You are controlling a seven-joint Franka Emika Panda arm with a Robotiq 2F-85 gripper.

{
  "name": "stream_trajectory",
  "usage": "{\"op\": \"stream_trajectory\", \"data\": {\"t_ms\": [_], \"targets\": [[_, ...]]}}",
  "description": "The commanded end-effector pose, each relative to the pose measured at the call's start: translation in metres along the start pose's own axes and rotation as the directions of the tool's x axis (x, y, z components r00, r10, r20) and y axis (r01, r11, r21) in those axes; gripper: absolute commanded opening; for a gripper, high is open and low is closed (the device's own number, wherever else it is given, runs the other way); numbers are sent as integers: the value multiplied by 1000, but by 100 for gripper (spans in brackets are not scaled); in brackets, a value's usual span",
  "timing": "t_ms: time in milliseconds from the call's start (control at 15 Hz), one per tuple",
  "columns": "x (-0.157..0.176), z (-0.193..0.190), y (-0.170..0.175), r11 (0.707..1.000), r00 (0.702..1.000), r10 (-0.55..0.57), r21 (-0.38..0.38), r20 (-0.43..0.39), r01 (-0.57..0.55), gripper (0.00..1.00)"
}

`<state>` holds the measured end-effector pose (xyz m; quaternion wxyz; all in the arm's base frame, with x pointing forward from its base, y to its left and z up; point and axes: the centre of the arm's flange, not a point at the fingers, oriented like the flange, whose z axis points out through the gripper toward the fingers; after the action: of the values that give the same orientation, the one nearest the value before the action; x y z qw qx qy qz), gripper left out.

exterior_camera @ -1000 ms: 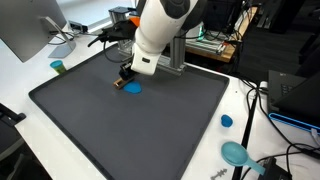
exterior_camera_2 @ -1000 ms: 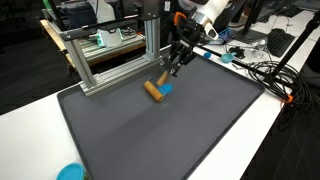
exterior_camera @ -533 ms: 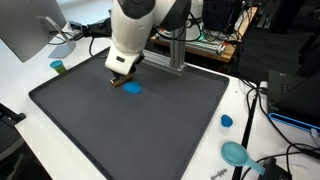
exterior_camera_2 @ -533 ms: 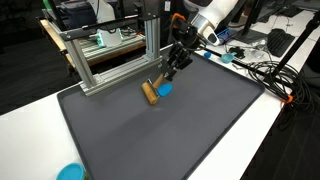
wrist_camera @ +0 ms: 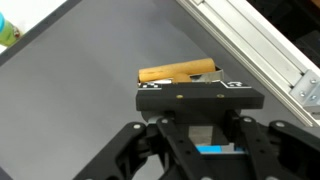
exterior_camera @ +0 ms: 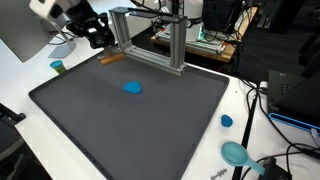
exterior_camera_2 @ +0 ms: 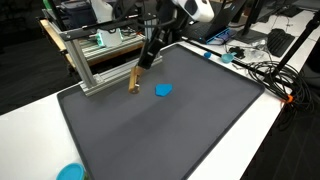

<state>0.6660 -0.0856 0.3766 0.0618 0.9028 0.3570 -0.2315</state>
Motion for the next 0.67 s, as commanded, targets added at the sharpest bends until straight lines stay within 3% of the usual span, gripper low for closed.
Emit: {"op": "stream_trajectory", "data": {"t_ms": [0, 267, 467, 600], "targets": [[-66, -36, 7, 985, 988, 116, 139, -105, -101, 22], [-122, -50, -13, 952, 939, 222, 266, -261, -152, 22], [-160, -54, -55, 917, 875, 338, 330, -347, -223, 22], [-178, -56, -74, 884, 828, 433, 348, -356, -312, 22]]}}
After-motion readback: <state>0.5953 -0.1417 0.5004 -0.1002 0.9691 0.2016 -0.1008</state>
